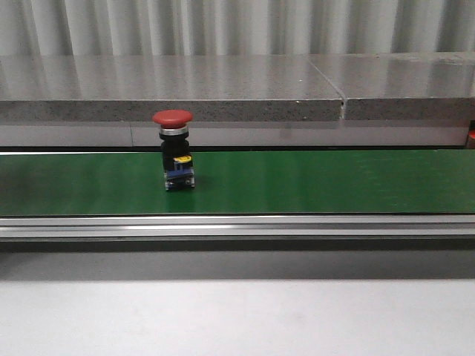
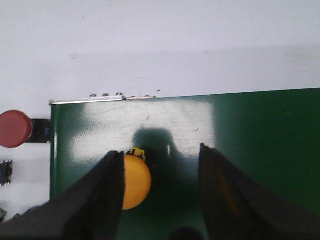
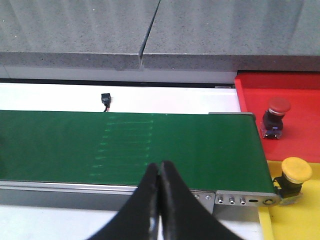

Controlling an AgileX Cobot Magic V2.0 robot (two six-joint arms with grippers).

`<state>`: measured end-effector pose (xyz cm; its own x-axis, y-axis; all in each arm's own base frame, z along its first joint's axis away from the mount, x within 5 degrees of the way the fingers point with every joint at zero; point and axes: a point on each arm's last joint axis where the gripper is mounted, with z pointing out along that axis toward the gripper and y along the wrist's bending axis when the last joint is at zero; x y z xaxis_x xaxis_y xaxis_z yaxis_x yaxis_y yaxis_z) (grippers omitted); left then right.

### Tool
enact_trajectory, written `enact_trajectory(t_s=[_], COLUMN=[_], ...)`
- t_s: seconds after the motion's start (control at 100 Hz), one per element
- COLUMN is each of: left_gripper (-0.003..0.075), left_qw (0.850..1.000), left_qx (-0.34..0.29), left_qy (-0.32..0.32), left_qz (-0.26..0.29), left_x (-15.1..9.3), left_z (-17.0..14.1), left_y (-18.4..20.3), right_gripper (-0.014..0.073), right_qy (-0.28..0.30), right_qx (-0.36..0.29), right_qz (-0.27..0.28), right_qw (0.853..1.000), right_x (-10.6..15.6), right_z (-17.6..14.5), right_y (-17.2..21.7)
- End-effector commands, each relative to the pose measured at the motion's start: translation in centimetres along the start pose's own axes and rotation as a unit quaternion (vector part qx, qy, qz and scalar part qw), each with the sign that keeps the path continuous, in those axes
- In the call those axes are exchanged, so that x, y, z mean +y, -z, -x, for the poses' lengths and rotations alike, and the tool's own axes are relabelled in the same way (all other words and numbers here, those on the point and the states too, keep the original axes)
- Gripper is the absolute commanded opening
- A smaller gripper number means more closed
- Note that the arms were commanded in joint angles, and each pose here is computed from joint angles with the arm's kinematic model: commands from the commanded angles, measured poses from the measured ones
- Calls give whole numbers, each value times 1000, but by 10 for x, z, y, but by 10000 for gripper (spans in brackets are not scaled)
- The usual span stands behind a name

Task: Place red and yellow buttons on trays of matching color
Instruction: 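Set the yellow button on the belt and open the left gripper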

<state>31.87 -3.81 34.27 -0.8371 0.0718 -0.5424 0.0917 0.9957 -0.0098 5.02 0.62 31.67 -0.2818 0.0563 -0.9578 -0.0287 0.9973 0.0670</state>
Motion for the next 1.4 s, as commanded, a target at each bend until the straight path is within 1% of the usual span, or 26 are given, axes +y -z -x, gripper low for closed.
enact_trajectory(t_s=[0.0, 0.01, 0.02, 0.05, 0.09, 0.23, 0.37, 0.68, 0.96, 1.08, 1.22, 1.39], left_gripper=[127, 90, 90, 30, -24, -20, -20, -20, -20, -20, -20, -20], left_qw=[996, 996, 996, 995, 994, 992, 988, 982, 971, 961, 956, 952], left_qx=[-81, -84, -86, -92, -99, -114, -145, -179, -231, -268, -285, -298], left_qy=[-15, -18, -18, -22, -25, -31, -29, -23, -19, -17, -17, -17], left_qz=[-19, -22, -22, -26, -29, -42, -45, -54, -61, -64, -65, -65], left_x=[-13, -15, -15, -18, -21, -25, -22, -15, -9, -6, -4, -3], left_z=[2, 0, 0, -4, -9, -29, -52, -113, -164, -185, -201, -209], left_y=[32, 34, 34, 37, 41, 56, 73, 100, 118, 124, 125, 129], right_gripper=[-89, -89, -89, -89, -89, -89, -89, -89, -89, -89, -89, -89], right_qy=[4, 4, 4, 4, 4, 4, 4, 4, 4, 4, 4, -2], right_qx=[-40, -40, -40, -40, -40, -40, -40, -40, -40, -40, -48, -51], right_qz=[-2, -2, -2, -2, -2, -2, -2, -2, -2, -2, -3, 0], right_qw=[999, 999, 999, 999, 999, 999, 999, 999, 999, 999, 999, 999], right_x=[0, 0, 0, 0, 0, 0, 0, 0, 0, 0, 0, 0], right_z=[12, 12, 12, 12, 12, 12, 12, 12, 12, 12, 14, 14], right_y=[2, 2, 2, 2, 2, 2, 2, 2, 2, 2, 2, 2])
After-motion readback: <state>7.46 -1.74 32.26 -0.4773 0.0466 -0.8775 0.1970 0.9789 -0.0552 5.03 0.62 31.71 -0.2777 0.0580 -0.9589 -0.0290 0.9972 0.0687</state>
